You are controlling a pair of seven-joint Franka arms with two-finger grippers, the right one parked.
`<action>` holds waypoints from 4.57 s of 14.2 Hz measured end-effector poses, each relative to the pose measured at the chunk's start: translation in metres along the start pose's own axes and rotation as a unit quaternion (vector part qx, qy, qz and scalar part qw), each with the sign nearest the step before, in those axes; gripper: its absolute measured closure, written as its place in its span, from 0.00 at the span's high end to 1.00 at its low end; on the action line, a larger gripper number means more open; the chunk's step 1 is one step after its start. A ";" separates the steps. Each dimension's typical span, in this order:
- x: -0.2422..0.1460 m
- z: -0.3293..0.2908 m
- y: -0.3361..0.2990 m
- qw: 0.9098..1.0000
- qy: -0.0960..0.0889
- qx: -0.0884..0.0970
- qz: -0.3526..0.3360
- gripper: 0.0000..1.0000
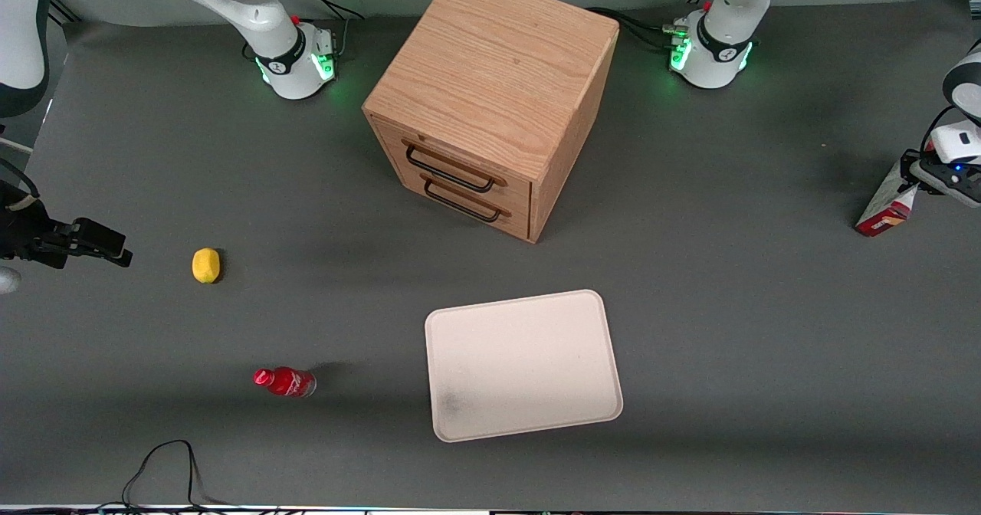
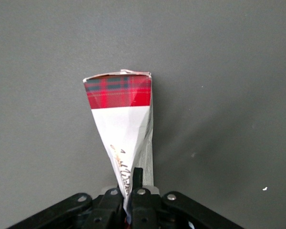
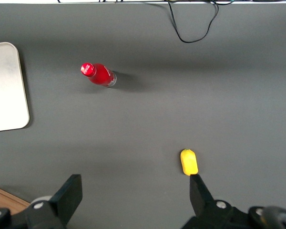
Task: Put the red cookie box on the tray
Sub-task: 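Lift the cookie box upright with the left gripper, then carry the held cookie box over the white tray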
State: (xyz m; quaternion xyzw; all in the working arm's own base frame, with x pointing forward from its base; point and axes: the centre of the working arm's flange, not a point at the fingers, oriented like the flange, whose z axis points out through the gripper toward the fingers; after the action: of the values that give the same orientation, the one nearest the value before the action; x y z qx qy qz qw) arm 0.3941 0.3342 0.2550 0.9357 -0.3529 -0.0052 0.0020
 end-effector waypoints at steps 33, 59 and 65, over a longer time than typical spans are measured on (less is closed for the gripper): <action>0.243 -0.342 0.067 0.959 -0.008 0.009 -0.285 0.04; 0.601 -0.291 0.339 0.923 0.030 0.005 -0.384 0.04; 0.631 -0.273 0.362 0.911 0.036 -0.002 -0.410 0.04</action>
State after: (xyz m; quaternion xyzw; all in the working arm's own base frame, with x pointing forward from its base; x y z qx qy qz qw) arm 0.6320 -0.3542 0.5252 0.9976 0.0623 0.0270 0.0142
